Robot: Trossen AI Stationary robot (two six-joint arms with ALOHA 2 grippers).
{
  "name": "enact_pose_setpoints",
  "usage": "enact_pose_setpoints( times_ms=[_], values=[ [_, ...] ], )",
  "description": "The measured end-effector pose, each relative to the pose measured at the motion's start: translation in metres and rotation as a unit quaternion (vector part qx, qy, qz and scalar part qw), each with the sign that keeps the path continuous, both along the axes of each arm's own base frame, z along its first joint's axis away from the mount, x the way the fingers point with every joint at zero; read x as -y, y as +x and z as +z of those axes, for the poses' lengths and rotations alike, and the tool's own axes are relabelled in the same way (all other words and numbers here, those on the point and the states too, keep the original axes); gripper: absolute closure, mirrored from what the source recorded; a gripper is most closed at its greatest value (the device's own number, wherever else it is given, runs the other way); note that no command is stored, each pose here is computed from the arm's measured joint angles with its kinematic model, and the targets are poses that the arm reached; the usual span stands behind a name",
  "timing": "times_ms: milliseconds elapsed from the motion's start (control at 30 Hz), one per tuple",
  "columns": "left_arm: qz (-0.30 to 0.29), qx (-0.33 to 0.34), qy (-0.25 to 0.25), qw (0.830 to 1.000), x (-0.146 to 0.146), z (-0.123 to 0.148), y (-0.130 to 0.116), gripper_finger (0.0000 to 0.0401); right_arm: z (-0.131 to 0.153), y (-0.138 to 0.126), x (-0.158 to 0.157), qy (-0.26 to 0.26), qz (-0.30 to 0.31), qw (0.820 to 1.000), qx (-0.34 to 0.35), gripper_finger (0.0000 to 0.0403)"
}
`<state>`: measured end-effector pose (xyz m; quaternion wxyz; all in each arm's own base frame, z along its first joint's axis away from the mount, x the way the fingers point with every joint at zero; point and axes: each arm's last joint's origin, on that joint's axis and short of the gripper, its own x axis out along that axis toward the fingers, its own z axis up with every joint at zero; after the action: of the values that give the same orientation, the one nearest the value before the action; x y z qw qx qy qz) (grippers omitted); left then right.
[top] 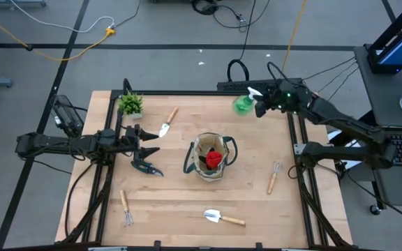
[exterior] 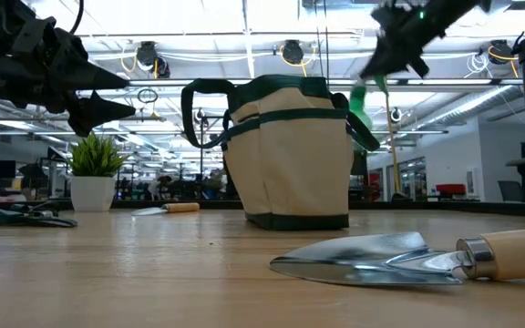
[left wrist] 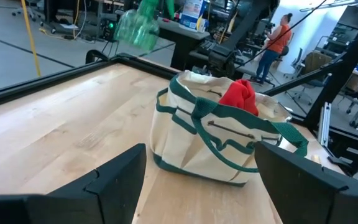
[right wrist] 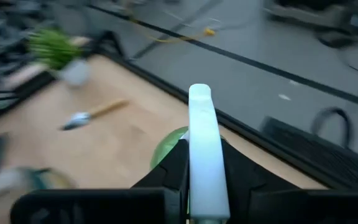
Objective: Pick & Place Garden tools in Gardening bag
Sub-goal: Put the green spray bottle into the light brown gardening bag
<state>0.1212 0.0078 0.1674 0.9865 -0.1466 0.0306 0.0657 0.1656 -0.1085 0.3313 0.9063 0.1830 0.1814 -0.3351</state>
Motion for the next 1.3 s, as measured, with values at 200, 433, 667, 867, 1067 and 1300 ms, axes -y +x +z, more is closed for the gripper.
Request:
enact_pose_setpoints(
  times_ms=[200, 433, 667, 867, 1067, 1300],
  values=[
    [-0.022, 0.0, -0.002, 1.0, 0.001, 0.0, 0.0, 0.0093, 0.026, 0.008, -0.016, -0.023, 0.118, 0.992, 0.04, 0.0357],
    [-0.03, -0.001, 0.002, 1.0, 0.002, 0.0, 0.0, 0.0093, 0.042, 0.017, -0.031, -0.053, 0.288, 0.95, 0.108, 0.0357],
    [-0.03, -0.005, 0.002, 1.0, 0.002, -0.001, 0.0, 0.0093, 0.053, 0.021, -0.044, -0.077, 0.412, 0.892, 0.168, 0.0357],
    [-0.03, -0.005, 0.002, 1.0, 0.002, -0.001, 0.0, 0.0093, 0.054, 0.028, -0.053, -0.088, 0.48, 0.853, 0.184, 0.0357],
    [-0.03, -0.005, 0.002, 1.0, 0.002, -0.001, 0.0, 0.0093, 0.046, 0.042, -0.051, -0.078, 0.488, 0.853, 0.17, 0.0357],
    [-0.03, -0.005, 0.001, 1.0, 0.002, -0.001, 0.0, 0.0093, 0.035, 0.069, -0.041, -0.077, 0.487, 0.852, 0.177, 0.0357]
  ],
)
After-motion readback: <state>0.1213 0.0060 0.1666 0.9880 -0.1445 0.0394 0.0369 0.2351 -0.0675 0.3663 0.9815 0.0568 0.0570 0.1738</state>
